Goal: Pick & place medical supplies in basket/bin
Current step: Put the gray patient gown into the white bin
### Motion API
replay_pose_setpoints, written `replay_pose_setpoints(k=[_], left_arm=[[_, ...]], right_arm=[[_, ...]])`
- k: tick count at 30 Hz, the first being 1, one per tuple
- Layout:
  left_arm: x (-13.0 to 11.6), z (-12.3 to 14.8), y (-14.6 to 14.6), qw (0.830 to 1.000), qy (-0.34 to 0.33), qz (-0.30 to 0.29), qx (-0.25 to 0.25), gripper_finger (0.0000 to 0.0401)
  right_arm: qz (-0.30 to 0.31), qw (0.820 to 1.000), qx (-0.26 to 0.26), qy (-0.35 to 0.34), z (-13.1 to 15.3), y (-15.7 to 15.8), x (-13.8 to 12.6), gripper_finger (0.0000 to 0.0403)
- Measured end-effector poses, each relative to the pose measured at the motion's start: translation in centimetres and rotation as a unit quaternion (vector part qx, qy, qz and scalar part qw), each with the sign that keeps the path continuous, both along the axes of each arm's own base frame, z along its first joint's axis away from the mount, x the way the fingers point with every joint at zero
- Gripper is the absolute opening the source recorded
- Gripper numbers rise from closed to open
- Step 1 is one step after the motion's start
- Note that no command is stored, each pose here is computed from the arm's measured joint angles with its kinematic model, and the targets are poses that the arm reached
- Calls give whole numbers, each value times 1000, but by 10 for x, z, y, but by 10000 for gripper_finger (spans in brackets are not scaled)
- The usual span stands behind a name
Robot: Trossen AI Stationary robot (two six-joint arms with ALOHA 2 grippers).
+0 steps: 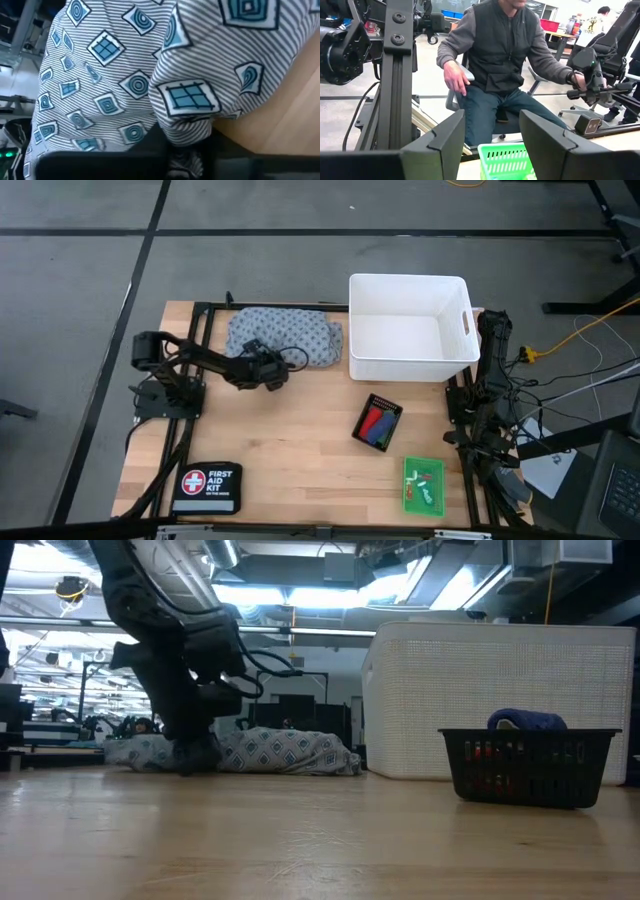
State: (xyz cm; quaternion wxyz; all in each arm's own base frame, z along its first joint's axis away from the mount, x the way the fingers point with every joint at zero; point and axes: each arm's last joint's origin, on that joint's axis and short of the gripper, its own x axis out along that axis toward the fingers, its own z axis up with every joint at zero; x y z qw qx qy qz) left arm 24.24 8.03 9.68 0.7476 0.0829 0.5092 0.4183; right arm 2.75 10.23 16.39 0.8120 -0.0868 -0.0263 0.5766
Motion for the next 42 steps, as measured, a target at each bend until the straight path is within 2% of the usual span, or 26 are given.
replay_pose_setpoints(k=[1,3,9,13,19,24,28,32,35,42], left_arm=[[2,1,0,1000,-4,0,-1,27],[4,6,-3,1000,-18,0,0,12],[9,35,-18,998,-59,-17,19,7],[9,68,-30,992,-101,-21,68,6],[-1,119,-51,974,-165,-34,153,4],[-16,154,-66,957,-208,-37,199,4],[-25,177,-74,944,-248,-44,215,4],[-31,197,-78,926,-298,-51,226,4],[-33,214,-80,907,-348,-64,228,5],[-40,250,-86,838,-478,-127,233,4]], right_arm=[[0,1000,0,0,0,0,0,190],[0,1000,0,0,0,0,0,190],[0,1000,0,0,0,0,0,190],[0,1000,0,0,0,0,0,190],[0,1000,-1,0,0,0,0,190],[0,1000,-1,0,0,0,0,190],[0,1000,-1,0,0,0,0,190],[0,1000,-1,0,0,0,0,190],[0,1000,-1,0,0,0,0,190],[0,1000,-1,0,0,0,0,190]])
